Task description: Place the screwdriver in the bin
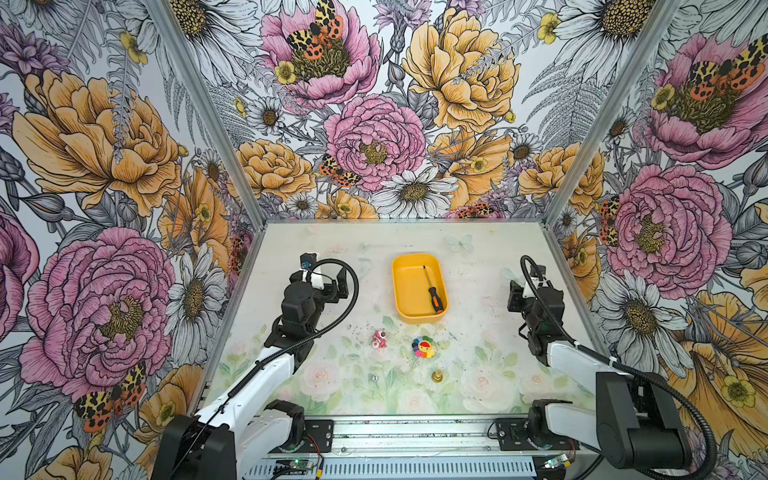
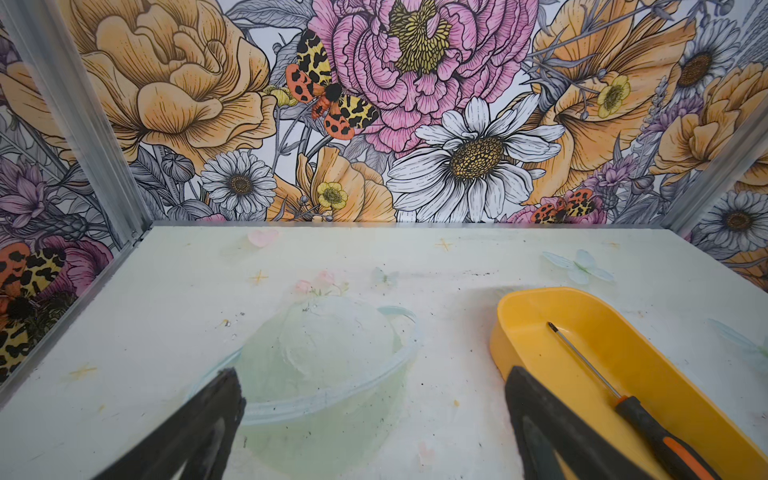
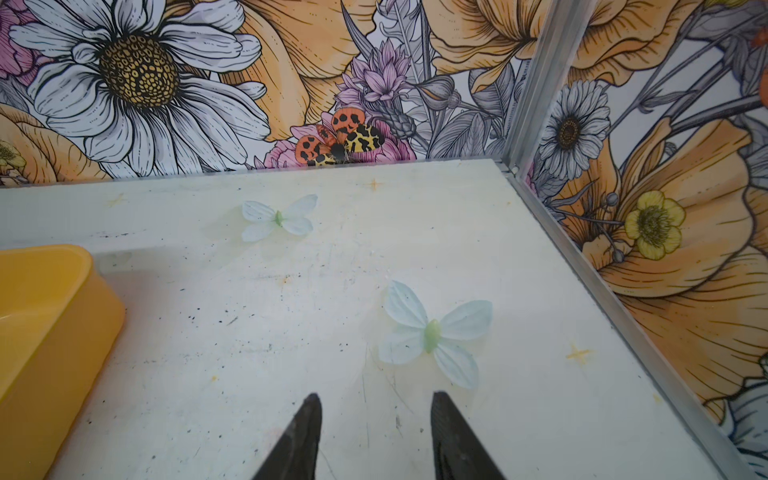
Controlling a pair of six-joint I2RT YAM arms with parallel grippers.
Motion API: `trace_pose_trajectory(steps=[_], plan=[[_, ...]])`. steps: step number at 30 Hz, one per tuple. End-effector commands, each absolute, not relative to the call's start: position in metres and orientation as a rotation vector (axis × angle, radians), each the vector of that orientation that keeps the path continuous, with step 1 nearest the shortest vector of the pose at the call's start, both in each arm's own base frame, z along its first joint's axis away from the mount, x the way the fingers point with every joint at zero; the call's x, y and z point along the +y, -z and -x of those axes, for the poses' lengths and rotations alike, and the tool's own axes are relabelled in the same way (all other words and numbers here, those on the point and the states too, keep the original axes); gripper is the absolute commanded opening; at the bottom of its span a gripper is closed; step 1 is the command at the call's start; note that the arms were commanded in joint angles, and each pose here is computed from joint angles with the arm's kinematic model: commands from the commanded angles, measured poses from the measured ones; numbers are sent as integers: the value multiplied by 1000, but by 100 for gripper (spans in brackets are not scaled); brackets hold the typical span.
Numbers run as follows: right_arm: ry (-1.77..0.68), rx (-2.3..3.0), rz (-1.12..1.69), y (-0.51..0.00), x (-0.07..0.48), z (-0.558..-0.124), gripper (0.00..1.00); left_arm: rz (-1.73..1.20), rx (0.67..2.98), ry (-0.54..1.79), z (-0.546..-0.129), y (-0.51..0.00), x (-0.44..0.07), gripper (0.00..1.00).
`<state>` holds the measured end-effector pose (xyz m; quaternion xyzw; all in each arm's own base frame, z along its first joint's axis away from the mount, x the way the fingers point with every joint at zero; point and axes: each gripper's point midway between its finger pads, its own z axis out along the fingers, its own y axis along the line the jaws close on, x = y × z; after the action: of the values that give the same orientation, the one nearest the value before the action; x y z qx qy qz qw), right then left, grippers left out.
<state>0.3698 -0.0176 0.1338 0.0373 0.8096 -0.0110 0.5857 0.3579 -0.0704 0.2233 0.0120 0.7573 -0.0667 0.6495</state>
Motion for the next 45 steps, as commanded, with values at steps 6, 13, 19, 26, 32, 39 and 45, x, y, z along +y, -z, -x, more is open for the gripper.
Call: trace_pose_trajectory(steps=[6,13,19,26,32,39,45], plan=[[76,1777,-131,-140,-30,-380,44,-67,1650,53,-363,-218,-44,99],[89,1782,-135,-130,-32,-386,44,-32,1637,-6,-360,-200,-17,99],[72,1811,-85,-115,-24,-396,44,-2,1656,-38,-370,-183,-2,99],[81,1836,-74,-112,-21,-399,45,-30,1710,12,-392,-154,-7,99],[87,1837,-79,-113,-22,-400,55,-16,1717,1,-399,-133,-4,99],[94,1841,-88,-113,-24,-401,66,60,1758,3,-407,-130,10,99],[90,1851,-81,-112,-23,-402,78,59,1759,4,-406,-129,10,99]])
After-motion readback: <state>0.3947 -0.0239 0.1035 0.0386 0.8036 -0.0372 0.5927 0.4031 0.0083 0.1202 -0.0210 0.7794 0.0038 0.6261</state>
